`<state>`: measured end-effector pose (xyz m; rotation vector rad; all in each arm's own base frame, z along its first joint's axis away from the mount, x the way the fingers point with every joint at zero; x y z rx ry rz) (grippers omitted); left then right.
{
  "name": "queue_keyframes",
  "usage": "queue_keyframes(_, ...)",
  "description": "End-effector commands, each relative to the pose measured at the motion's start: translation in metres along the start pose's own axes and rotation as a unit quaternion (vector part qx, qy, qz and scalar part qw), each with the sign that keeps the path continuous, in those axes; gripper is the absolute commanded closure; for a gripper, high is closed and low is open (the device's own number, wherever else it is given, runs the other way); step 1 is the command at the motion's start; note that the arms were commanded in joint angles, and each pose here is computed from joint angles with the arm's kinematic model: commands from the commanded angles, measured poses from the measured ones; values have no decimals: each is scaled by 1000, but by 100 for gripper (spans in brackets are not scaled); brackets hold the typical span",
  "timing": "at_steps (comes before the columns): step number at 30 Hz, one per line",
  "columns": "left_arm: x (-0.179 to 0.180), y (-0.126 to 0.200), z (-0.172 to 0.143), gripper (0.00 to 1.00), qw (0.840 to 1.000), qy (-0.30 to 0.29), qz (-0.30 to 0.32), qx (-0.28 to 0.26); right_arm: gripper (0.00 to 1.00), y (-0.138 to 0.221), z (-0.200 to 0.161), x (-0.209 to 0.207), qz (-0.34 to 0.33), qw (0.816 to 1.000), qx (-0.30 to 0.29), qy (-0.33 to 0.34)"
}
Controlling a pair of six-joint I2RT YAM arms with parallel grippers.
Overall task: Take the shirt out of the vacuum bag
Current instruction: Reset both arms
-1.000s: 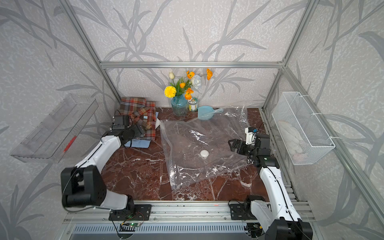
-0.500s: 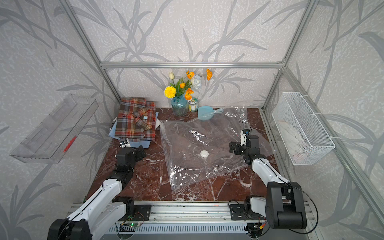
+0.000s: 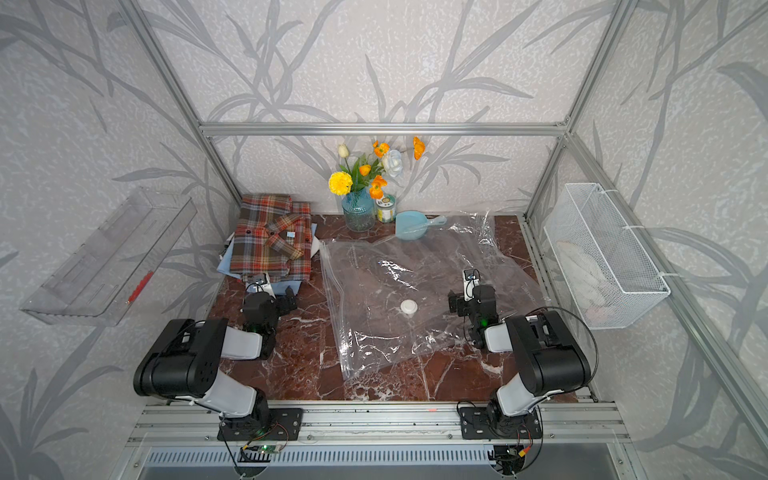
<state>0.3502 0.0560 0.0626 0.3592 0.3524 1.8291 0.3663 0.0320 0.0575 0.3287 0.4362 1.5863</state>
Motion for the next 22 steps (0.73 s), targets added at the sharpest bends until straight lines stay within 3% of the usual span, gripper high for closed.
queue_keyframes(1,-9,-10,47,0,998,16,-30,-59,1,0,42,-13,-16,997,-65,-29)
queue_keyframes(4,-11,-11,43,0,999,16,-38,-28,1,0,40,-13,-16,998,-62,-28)
queue_keyframes(7,-12,-11,45,0,998,14,-38,-47,1,-1,42,-10,-10,998,-51,-21)
queue_keyframes(22,-12,-10,43,0,999,12,-39,-34,1,-3,42,-1,17,999,-45,-7)
Point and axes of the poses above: each gripper's point midway between its finger pads, its own y axis back along the fingers, its own x axis along the line the jaws close on, z = x × y, the point moved 1 cm from there along y, back along the fingers, and after that the axes turned 3 degrees about -y, right-handed, at the moved point
